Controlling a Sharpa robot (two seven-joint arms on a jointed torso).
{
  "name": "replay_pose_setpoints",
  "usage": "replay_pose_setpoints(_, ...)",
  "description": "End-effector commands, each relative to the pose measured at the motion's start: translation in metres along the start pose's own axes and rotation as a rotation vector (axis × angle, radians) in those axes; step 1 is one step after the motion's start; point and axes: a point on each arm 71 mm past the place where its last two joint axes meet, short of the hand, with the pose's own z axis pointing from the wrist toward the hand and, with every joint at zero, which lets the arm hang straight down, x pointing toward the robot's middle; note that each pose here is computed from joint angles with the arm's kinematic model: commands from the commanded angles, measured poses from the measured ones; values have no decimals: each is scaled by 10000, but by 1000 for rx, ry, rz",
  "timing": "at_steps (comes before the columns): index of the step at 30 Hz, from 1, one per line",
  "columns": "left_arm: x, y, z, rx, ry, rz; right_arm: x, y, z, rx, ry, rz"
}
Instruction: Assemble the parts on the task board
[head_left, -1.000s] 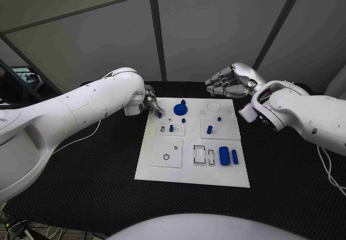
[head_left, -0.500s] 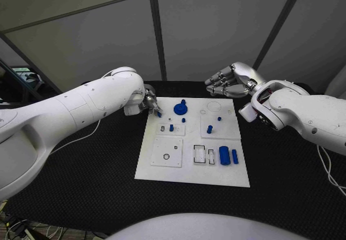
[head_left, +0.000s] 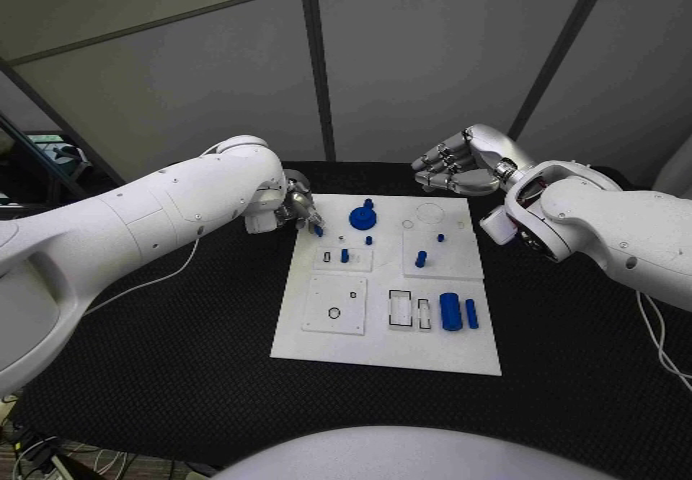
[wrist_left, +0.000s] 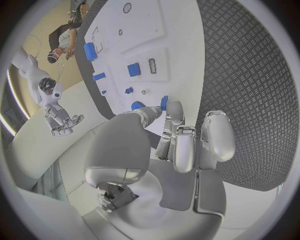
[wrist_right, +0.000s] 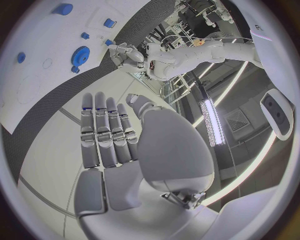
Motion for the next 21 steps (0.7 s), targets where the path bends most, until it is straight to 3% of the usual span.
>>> replay_pose_setpoints(1,0,-48,-43,68,-6,-41,-4,11,3,-8,4,-1)
replay_pose_setpoints(11,72,-89,-233,151,-59,-45,-18,2,-4,-6,-1,-6)
replay_pose_setpoints(21,259,-11,-359,170,-125,8,-28,-4,-9,-7,-4,-16)
